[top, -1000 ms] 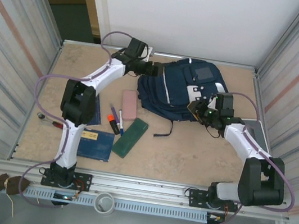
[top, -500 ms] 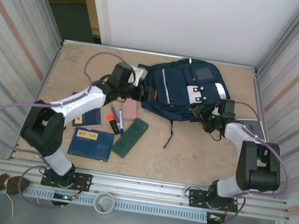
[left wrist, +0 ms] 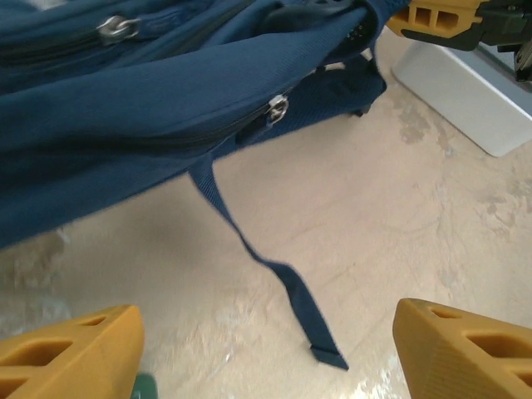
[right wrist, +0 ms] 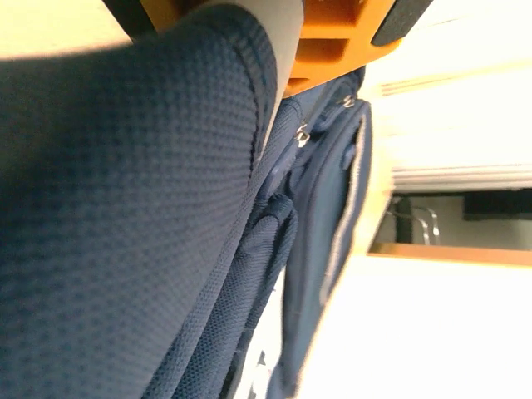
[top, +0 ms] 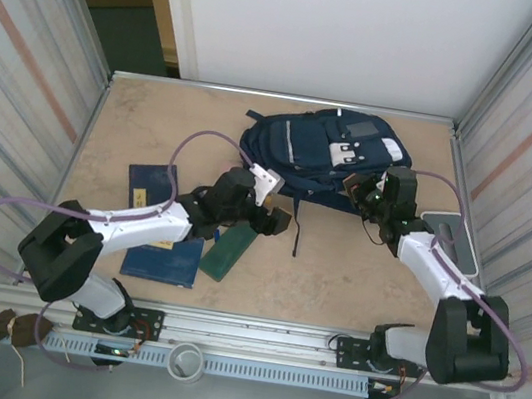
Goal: Pack the student bag
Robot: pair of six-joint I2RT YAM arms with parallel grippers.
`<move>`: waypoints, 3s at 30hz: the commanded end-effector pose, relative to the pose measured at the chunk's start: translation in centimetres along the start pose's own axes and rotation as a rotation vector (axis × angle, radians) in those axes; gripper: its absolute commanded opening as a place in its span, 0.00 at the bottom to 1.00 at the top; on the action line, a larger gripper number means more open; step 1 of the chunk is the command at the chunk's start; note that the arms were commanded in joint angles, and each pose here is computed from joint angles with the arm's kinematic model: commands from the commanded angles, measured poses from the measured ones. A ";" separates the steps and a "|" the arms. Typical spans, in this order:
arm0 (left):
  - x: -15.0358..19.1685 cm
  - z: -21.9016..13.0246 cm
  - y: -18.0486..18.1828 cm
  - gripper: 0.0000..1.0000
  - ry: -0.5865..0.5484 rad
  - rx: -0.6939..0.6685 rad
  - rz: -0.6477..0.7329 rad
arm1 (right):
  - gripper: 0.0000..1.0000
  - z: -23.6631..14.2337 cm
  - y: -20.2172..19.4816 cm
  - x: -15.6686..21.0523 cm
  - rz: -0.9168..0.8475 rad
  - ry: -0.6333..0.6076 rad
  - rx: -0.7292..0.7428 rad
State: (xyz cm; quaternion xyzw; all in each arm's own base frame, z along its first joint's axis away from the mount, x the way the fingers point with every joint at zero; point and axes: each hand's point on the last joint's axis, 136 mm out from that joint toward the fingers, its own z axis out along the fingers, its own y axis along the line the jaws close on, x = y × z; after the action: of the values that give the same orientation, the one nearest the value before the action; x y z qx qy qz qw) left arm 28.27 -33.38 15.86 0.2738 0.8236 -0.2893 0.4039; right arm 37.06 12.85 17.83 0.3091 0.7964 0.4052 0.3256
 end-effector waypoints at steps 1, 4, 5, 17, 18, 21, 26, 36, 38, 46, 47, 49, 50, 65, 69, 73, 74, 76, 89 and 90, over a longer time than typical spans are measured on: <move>-2.9 -0.5 0.6 0.74 -0.126 -0.110 0.094 | 0.00 -1.9 5.5 -1.7 -0.014 -0.096 -0.132; -3.7 0.5 -0.1 0.68 -0.142 -0.117 0.115 | 0.00 -2.0 6.5 -1.4 -0.021 -0.086 -0.148; -3.9 1.0 -0.4 0.65 -0.146 -0.121 0.130 | 0.00 -2.0 6.8 -1.2 -0.024 -0.083 -0.155; -4.6 5.8 -0.7 0.52 -0.191 -0.195 0.113 | 0.00 -1.9 7.9 -1.1 -0.033 -0.072 -0.179; -4.7 6.2 -0.6 0.51 -0.192 -0.203 0.115 | 0.00 -1.9 8.0 -1.1 -0.034 -0.071 -0.183; -5.1 7.2 -0.4 0.48 -0.199 -0.219 0.111 | 0.00 -1.8 7.9 -1.0 -0.034 -0.067 -0.182; -5.9 8.1 0.0 0.40 -0.209 -0.259 0.107 | 0.00 -1.6 7.2 -0.6 -0.030 -0.057 -0.165; -6.1 8.2 1.7 0.06 -0.206 -0.318 0.067 | 0.00 -1.5 4.9 -0.6 -0.059 -0.059 -0.092; -6.2 7.6 2.0 0.00 -0.213 -0.297 0.046 | 0.00 -1.6 4.1 -0.8 -0.076 -0.065 -0.063; -5.3 4.7 3.5 0.00 -0.160 -0.219 0.058 | 0.00 -2.3 0.5 -3.2 -0.145 -0.062 0.055; -5.0 4.4 4.1 0.00 -0.148 -0.226 0.055 | 0.00 -2.3 0.1 -3.6 -0.147 -0.055 0.063; -4.4 3.6 5.6 0.00 -0.128 -0.253 0.043 | 0.00 -2.2 -0.5 -4.4 -0.154 -0.041 0.077; -4.1 3.3 6.3 0.00 -0.114 -0.264 0.039 | 0.00 -2.1 -0.9 -4.7 -0.158 -0.032 0.088; -1.1 3.4 5.4 0.00 0.054 -0.077 0.141 | 0.00 1.1 -2.7 -8.4 -0.169 0.056 0.149; -1.7 4.2 4.7 0.00 0.056 -0.036 0.154 | 0.01 2.1 -3.6 -9.5 -0.192 0.052 0.204; -2.8 5.4 3.5 0.00 0.056 -0.001 0.162 | 0.10 3.2 -4.1 -11.2 -0.211 0.066 0.241; -3.1 5.8 3.1 0.00 0.055 0.002 0.164 | 0.16 3.2 -4.2 -11.5 -0.216 0.080 0.251; -3.7 6.5 2.3 0.00 0.049 0.007 0.159 | 0.35 2.9 -4.3 -11.9 -0.216 0.099 0.254; -5.2 9.5 -2.7 0.00 0.024 0.114 0.161 | 0.78 -0.1 -3.7 -2.1 -0.050 0.160 0.108; -5.2 9.6 -3.0 0.00 0.023 0.120 0.162 | 0.78 0.3 -3.7 -1.3 -0.036 0.163 0.101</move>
State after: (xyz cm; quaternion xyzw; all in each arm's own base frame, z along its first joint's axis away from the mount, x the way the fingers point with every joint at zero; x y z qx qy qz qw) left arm 33.67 -41.13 12.18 0.3624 0.8161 -0.2628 0.3656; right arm 37.36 8.09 14.74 0.2560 0.8651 0.3481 0.2546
